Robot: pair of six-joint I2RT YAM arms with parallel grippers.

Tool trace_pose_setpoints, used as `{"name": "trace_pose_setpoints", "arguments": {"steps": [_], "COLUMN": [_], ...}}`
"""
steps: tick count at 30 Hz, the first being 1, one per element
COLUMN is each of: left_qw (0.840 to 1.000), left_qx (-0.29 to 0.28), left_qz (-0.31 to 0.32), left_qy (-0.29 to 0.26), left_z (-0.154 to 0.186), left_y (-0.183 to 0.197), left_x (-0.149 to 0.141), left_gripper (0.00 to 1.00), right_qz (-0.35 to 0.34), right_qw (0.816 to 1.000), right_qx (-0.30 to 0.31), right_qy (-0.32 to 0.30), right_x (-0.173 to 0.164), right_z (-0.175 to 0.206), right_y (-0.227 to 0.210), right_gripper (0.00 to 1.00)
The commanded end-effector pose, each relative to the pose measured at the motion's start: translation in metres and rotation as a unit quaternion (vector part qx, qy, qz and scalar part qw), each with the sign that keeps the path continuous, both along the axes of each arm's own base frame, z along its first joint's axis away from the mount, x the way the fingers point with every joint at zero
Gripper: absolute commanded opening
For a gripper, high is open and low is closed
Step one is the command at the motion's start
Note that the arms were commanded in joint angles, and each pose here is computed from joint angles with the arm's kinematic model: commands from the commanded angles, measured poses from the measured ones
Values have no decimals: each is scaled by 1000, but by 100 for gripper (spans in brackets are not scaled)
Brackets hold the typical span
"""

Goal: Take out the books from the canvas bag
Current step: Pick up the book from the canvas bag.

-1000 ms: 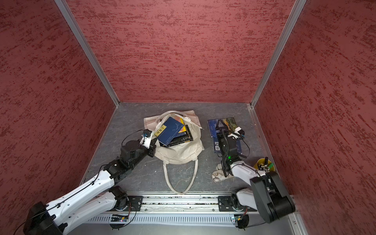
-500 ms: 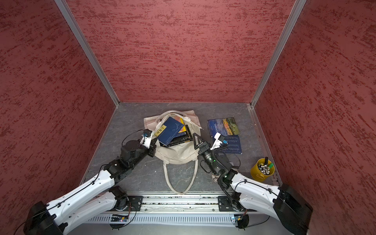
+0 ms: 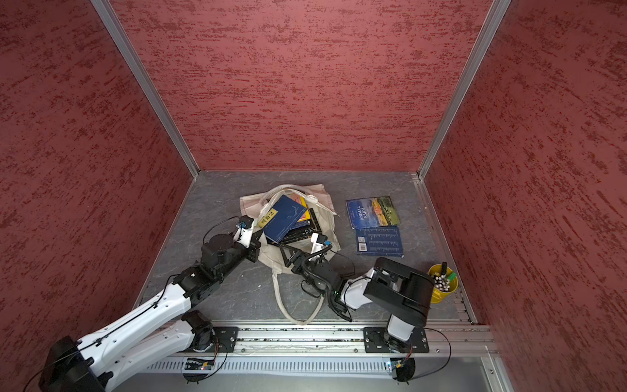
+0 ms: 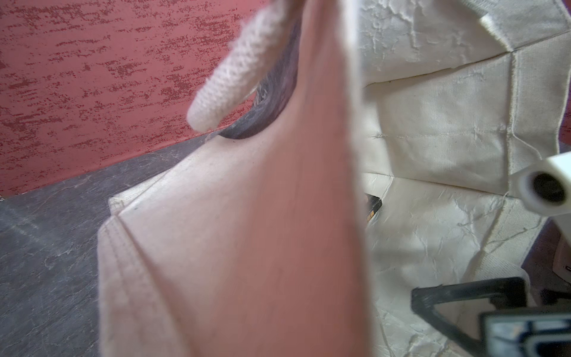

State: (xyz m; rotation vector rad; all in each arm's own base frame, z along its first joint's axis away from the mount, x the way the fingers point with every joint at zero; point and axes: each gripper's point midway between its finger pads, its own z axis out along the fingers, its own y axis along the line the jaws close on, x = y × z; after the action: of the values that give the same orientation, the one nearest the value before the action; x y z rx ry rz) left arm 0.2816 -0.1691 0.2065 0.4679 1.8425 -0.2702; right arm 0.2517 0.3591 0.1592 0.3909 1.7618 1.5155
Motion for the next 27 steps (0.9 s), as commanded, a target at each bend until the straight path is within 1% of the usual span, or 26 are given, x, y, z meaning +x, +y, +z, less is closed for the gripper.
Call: {"name": "trace_pose_setpoints", "arguments": {"steps": [1, 5, 8, 12, 17, 22, 27], "left_qw": [998, 998, 998, 998, 998, 998, 998], "left_qx": [-42, -41, -40, -40, -38, -39, -39], "left_qz": [-25, -25, -25, -24, -25, -24, -24], "left_qy": [-50, -50, -50, -49, -48, -48, -48], "left_z": [38, 38, 37, 37, 36, 37, 36], "left_y": [-12, -12, -12, -12, -12, -12, -12], "left_x": [2, 2, 2, 2, 2, 3, 3], "left_gripper": [0, 0, 0, 0, 0, 0, 0], "right_qz": [-21, -50, -35, -43, -69, -67, -66], "right_qw": [999, 998, 998, 998, 997, 997, 997], "right_qx": [41, 28, 37, 42, 24, 30, 32], "right_qy": [-7, -3, 19, 37, 34, 21, 26], "right_x": [12, 33, 47, 63, 82, 102, 117], "right_z": [16, 7, -7, -22, -28, -28, -35], "right_y": [8, 7, 14, 13, 8, 15, 24], "right_gripper": [76, 74, 72, 69, 69, 63, 57]}}
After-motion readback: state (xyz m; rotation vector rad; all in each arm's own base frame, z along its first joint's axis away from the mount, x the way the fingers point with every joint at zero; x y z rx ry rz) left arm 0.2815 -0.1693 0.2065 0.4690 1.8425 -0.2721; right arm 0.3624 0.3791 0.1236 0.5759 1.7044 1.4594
